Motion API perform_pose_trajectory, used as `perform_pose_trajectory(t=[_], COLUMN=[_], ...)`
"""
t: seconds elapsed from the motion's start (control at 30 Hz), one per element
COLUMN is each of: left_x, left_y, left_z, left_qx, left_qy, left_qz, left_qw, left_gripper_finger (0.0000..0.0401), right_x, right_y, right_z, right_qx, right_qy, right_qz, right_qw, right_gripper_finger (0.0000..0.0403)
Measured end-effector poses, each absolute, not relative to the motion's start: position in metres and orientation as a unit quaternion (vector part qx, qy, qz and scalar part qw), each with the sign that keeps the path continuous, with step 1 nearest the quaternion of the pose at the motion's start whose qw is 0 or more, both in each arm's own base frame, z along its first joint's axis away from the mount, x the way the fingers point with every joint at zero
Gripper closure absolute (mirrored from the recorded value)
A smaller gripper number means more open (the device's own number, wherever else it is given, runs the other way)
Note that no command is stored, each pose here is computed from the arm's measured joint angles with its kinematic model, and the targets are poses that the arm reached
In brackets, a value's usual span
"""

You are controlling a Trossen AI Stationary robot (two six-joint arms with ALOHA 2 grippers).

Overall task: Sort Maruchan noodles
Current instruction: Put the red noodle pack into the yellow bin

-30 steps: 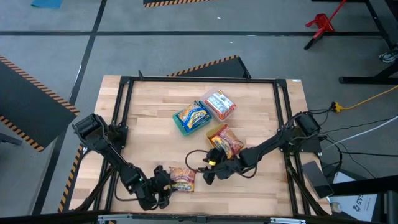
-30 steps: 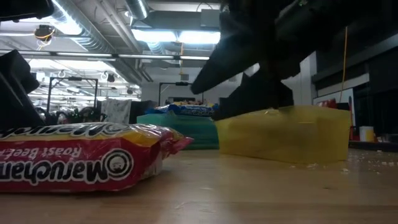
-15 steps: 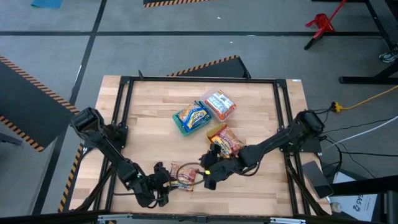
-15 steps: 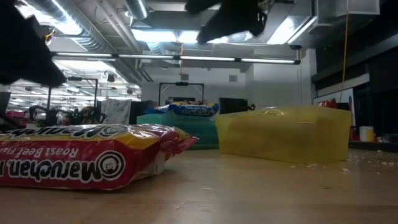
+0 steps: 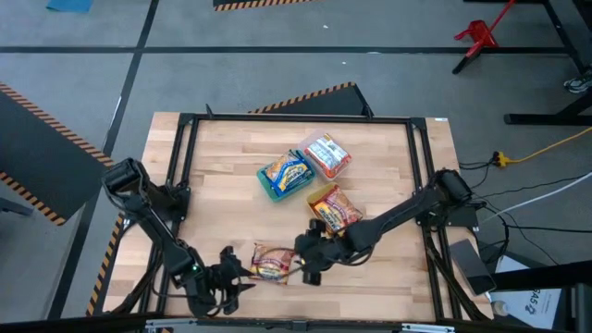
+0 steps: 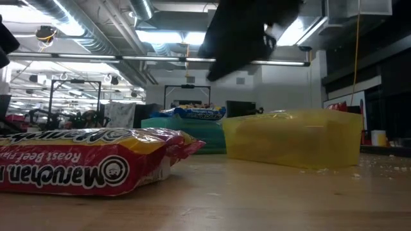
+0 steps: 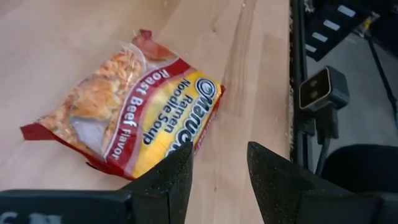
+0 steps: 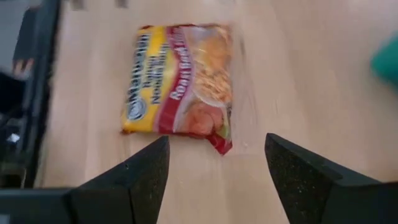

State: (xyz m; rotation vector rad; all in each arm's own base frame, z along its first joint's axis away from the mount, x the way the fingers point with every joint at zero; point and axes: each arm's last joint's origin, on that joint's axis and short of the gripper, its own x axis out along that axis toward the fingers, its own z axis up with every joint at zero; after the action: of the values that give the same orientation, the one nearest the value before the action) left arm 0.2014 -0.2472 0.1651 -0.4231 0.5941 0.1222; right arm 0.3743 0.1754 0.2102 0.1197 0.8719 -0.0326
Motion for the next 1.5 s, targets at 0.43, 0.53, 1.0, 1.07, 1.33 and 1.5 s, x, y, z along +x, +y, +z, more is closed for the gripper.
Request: perform_pose_trajectory(t=[0.43, 0.53, 1.0, 1.07, 1.33, 1.5], left_x=[0.203, 0.204, 0.217, 0.218, 0.223, 0.226], left_y=[-0.248, -0.248, -0.239, -0.238, -0.234, -0.234], left_z=[0.134, 0.127, 0.118, 0.118, 0.118, 0.120], left_qx=[-0.152, -0.147, -0.141, -0.142, -0.148, -0.156], left_qy=[0.318, 0.325, 0.336, 0.337, 0.332, 0.323], left_qz=[0.088, 0.093, 0.113, 0.115, 0.123, 0.120], left_qw=[0.931, 0.930, 0.924, 0.924, 0.923, 0.926], left_gripper_finger=[0.0255, 0.0255, 0.0255, 0.0255, 0.0255, 0.0255], right_x=[0.391, 0.387, 0.401, 0.403, 0.401, 0.403], right_y=[0.185, 0.184, 0.150, 0.147, 0.155, 0.153], right_z=[0.154, 0.152, 0.149, 0.149, 0.146, 0.145], right_qx=[0.098, 0.026, -0.052, -0.038, -0.015, -0.023], right_qy=[0.455, 0.476, 0.485, 0.489, 0.497, 0.492], right_qz=[-0.022, 0.007, 0.052, 0.069, 0.120, 0.097], right_qw=[0.885, 0.879, 0.872, 0.869, 0.859, 0.865], right_gripper_finger=[0.0152, 0.0152, 0.0152, 0.0152, 0.0152, 0.0152])
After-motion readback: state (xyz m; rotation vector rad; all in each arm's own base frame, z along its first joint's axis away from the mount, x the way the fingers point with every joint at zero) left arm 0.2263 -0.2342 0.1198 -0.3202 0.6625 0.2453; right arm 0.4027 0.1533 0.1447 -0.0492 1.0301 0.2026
